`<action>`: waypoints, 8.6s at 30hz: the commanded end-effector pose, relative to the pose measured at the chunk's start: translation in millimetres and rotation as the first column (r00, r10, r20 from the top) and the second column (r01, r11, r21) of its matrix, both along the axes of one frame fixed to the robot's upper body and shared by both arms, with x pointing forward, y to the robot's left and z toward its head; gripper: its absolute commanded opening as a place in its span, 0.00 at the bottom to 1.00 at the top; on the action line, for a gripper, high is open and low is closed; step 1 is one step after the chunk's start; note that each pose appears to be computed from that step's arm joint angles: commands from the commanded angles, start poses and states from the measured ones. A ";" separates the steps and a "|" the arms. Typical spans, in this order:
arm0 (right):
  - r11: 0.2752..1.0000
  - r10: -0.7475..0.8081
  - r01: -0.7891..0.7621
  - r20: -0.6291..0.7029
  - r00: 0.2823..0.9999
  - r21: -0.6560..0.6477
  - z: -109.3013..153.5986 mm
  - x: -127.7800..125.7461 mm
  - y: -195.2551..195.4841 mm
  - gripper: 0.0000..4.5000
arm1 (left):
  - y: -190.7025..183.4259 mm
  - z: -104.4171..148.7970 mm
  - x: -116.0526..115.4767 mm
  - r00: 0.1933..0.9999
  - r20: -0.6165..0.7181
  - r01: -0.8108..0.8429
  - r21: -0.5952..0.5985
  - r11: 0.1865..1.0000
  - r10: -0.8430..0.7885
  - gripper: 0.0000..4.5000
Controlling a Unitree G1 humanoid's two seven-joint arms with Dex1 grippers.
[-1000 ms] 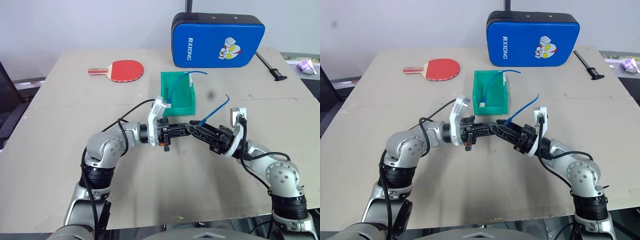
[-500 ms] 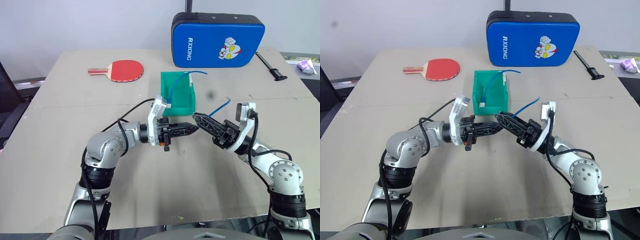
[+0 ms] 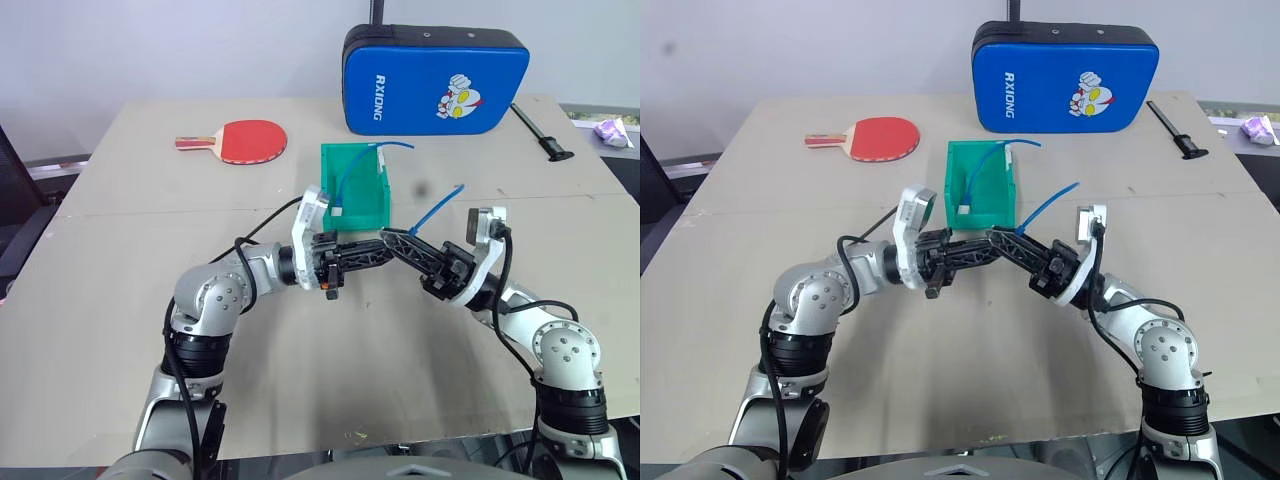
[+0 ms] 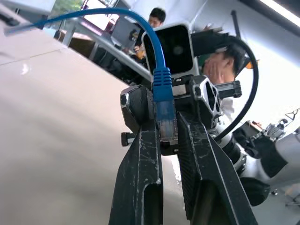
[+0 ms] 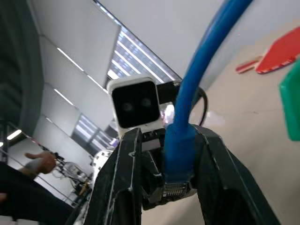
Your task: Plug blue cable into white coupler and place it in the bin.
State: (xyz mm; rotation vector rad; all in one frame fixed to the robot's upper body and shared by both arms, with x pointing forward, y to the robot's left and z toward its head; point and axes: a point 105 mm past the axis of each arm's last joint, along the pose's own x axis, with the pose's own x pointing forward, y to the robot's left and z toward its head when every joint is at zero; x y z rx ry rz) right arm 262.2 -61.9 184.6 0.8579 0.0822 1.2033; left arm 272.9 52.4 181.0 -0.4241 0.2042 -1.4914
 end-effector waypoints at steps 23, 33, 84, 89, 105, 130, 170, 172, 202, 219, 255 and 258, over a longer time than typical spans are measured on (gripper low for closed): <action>0.996 -0.035 0.032 0.037 0.999 0.089 15.9 -2.3 -19.8 0.13 | 5.4 -4.0 -1.2 0.999 0.028 -0.020 0.040 0.999 0.019 0.00; 0.996 -0.073 0.068 0.088 0.993 0.063 17.3 -2.6 -20.3 0.13 | 6.1 -6.5 -0.1 0.999 0.023 -0.028 0.048 0.998 0.027 0.00; 0.997 -0.044 0.046 0.037 0.998 -0.057 -4.8 -1.8 -9.5 0.00 | 5.1 -7.5 -7.2 0.997 0.067 -0.038 0.043 0.998 0.035 0.32; 0.993 -0.093 0.097 0.061 0.994 -0.071 -2.2 8.8 -24.1 0.00 | 10.4 -6.5 -7.2 0.983 0.101 -0.157 0.046 0.987 0.152 0.81; 0.969 -0.215 0.238 0.251 0.944 -0.065 22.4 31.2 -44.8 0.00 | 121.8 -12.1 -46.6 0.095 0.562 -0.992 -0.018 0.127 0.822 0.99; 0.950 -0.040 0.182 0.480 0.876 -0.252 8.8 5.1 -0.3 0.00 | 187.6 -115.1 -11.1 -0.031 0.467 -0.961 0.229 -0.154 0.884 0.70; 0.736 -0.167 0.512 0.614 0.772 -0.443 -47.8 59.5 53.9 0.00 | -6.9 -139.8 32.7 0.685 0.481 -0.712 0.283 0.643 0.548 0.07; 0.731 -0.177 0.523 0.617 0.767 -0.439 -46.8 61.4 53.0 0.00 | -5.9 -142.8 31.1 0.687 0.482 -0.712 0.293 0.638 0.545 0.07; 0.702 -0.167 0.530 0.613 0.772 -0.476 -60.4 55.8 49.4 0.00 | -5.4 -145.1 28.3 0.683 0.441 -0.724 0.301 0.621 0.583 0.07; 0.582 -0.113 0.482 0.523 0.845 -0.654 -102.4 57.0 48.7 0.00 | -4.1 -145.7 26.2 0.685 0.426 -0.724 0.306 0.618 0.591 0.07; 0.804 -0.173 0.460 0.594 0.786 -0.375 24.3 75.1 57.4 0.00 | 77.1 -38.4 -5.0 0.620 0.494 -0.749 0.142 0.648 0.609 0.81; 0.798 -0.197 0.466 0.565 0.801 -0.383 44.4 95.9 57.1 0.00 | 87.8 -16.5 -3.2 0.619 0.490 -0.748 0.129 0.651 0.614 0.81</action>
